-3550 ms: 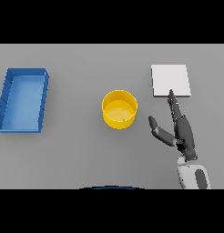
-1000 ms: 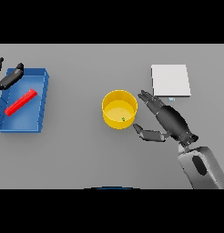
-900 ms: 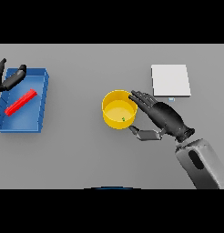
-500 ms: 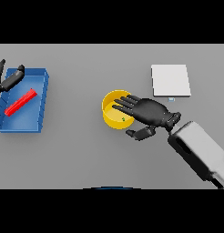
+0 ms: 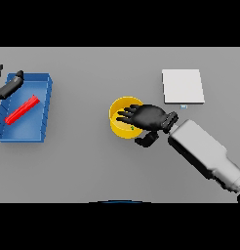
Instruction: Pick up the red beaker and tilt it to pour out 1 green nut into yellow bowl. Pick up the yellow bowl and place it on the metallic measuring scale.
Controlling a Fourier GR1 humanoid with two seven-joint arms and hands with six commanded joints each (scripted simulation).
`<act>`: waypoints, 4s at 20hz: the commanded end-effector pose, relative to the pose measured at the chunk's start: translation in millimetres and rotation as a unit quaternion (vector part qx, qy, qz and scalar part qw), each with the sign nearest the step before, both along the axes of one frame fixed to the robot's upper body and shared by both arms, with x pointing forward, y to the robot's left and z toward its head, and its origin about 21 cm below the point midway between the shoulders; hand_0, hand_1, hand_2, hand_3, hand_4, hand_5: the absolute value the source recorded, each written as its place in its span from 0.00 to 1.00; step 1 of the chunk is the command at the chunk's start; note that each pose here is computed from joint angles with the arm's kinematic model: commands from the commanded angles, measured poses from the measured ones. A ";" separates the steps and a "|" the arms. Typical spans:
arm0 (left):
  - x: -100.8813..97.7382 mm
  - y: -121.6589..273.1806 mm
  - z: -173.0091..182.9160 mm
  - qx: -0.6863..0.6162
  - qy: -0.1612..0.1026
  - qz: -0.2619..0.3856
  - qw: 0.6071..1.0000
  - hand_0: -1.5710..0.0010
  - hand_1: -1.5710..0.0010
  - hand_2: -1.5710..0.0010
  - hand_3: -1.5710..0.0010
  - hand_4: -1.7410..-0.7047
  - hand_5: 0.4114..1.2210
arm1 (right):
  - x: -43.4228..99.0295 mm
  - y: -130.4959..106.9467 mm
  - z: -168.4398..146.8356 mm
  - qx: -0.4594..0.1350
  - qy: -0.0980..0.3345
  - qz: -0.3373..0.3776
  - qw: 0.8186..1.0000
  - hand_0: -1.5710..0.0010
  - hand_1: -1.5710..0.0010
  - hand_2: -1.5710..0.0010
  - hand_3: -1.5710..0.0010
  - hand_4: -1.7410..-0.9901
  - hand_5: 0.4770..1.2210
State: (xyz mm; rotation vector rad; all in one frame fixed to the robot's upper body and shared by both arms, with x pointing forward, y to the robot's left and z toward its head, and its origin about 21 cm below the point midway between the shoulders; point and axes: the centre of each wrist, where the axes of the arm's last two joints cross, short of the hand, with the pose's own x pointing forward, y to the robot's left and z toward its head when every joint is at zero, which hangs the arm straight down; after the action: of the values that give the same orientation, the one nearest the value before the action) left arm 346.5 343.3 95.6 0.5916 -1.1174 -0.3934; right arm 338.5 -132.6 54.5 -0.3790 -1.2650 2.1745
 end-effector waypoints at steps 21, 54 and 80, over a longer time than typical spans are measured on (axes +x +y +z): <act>-1.7 5.5 4.0 0.002 -0.008 -0.010 1.000 1.00 1.00 1.00 1.00 0.98 0.35 | 8.6 12.0 -2.7 -0.019 0.025 0.009 0.999 0.09 0.09 0.21 0.25 0.07 0.95; -6.3 5.6 12.0 0.004 0.008 0.005 1.000 1.00 1.00 1.00 1.00 0.97 0.40 | 64.8 -109.3 60.1 0.030 -0.094 -0.200 0.975 0.00 0.00 0.02 0.27 0.00 1.00; -6.9 4.2 5.8 0.003 0.014 -0.002 1.000 1.00 1.00 1.00 1.00 0.98 0.37 | 87.3 -147.5 18.7 0.027 -0.006 -0.288 0.957 0.85 0.76 0.67 0.67 0.32 0.54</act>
State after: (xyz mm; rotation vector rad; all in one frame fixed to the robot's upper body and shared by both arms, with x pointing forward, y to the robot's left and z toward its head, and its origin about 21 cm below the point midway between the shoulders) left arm 339.6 347.7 101.6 0.5883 -1.0907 -0.4067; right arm 425.7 -280.3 73.1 -0.6470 -1.0499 1.6402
